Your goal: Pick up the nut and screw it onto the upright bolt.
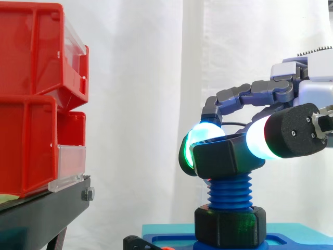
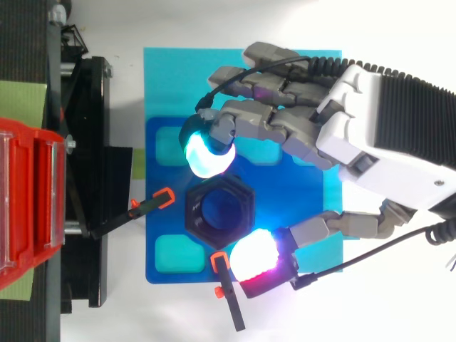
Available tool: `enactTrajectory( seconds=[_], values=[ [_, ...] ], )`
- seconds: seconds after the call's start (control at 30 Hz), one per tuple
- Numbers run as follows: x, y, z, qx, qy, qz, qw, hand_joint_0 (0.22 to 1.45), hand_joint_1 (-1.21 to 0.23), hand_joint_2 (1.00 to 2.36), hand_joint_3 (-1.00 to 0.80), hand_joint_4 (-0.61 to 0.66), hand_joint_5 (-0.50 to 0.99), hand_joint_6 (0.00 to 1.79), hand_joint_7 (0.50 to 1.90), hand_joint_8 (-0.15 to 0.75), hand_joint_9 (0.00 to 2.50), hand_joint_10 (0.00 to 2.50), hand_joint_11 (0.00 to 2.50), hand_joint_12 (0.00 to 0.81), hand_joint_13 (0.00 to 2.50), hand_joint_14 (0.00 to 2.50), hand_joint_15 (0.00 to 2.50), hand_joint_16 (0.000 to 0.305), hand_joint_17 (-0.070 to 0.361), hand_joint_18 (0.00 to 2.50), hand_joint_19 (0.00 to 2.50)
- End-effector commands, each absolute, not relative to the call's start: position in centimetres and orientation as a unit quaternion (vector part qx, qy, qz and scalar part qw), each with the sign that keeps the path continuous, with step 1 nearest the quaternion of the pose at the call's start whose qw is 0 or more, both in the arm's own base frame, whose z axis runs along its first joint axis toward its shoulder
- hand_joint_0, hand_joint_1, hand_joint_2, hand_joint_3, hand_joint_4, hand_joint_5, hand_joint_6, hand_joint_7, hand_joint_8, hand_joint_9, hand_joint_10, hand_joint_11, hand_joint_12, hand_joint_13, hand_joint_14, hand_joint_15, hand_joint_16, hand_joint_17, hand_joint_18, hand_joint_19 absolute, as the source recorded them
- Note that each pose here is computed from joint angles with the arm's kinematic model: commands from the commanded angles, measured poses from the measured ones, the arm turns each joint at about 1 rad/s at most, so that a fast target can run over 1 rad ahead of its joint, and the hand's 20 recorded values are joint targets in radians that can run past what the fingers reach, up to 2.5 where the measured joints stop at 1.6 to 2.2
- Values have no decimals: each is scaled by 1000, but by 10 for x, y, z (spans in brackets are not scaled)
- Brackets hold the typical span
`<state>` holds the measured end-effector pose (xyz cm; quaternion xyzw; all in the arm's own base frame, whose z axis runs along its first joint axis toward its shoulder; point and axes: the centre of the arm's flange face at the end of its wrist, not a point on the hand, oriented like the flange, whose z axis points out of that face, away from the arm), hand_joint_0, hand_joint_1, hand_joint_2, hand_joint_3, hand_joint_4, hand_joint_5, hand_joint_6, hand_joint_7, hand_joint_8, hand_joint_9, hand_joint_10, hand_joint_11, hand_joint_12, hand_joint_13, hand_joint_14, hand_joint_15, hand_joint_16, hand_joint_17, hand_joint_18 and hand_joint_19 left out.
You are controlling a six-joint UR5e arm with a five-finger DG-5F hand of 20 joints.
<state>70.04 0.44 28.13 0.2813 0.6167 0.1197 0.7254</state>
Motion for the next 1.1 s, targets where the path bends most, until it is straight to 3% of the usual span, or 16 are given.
enactTrajectory(
  seconds=[0.0,0.37,1.07],
  values=[
    [700,2,281,282,617,119,725,539,-779,1000,-500,168,-130,507,1331,272,705,10,295,305,482,0,20,33,74,244,0],
    [700,-12,279,281,621,116,722,540,-780,1000,-500,172,-130,507,1328,272,704,12,301,306,483,0,17,33,74,244,0],
    [698,-15,269,279,603,123,737,539,-784,1000,-500,171,-128,502,1335,271,705,10,296,306,481,1,22,33,74,243,0]
  ],
)
